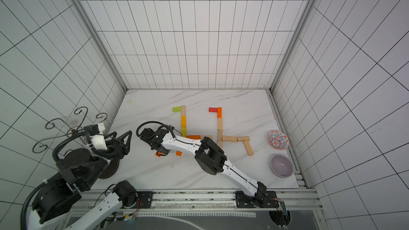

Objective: Assemble a giraffe with building blocks
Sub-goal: Pick up the building block from the center of the board.

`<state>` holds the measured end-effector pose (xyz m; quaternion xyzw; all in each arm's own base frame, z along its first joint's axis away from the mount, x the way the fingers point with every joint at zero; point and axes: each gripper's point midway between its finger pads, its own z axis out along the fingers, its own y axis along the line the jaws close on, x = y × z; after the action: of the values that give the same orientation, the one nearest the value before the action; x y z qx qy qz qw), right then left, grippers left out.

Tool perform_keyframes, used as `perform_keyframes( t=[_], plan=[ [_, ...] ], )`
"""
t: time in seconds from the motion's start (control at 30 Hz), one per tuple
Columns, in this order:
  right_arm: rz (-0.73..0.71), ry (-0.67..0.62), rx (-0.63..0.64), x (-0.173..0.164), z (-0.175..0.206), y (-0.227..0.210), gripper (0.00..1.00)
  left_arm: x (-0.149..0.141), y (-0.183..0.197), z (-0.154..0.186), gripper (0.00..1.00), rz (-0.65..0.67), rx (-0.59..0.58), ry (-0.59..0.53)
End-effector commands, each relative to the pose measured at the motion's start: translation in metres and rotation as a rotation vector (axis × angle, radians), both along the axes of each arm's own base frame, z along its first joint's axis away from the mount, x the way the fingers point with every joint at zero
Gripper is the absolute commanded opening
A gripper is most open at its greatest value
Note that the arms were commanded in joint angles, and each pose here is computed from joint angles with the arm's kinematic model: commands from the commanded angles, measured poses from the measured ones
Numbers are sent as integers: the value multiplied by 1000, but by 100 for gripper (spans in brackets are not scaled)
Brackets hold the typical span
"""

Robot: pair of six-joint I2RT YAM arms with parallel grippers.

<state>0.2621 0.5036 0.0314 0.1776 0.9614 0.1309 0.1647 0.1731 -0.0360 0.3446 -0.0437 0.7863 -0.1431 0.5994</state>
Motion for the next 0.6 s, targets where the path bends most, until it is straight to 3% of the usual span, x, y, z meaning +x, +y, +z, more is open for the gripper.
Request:
perform_keyframes(
  t=[0.0,0.23,0.43,0.57],
  plan=[
    [-19,29,-137,-3,-16,-25,37,-2,9,15,75,32,-5,-50],
    [3,55,-216,-6,-31,-38,36,-3,13,21,74,48,-4,-67],
    [17,82,-236,-10,-43,-40,42,-3,16,22,75,61,11,-66],
    [23,91,-255,-12,-46,-47,36,-4,20,23,75,79,18,-68]
  ],
)
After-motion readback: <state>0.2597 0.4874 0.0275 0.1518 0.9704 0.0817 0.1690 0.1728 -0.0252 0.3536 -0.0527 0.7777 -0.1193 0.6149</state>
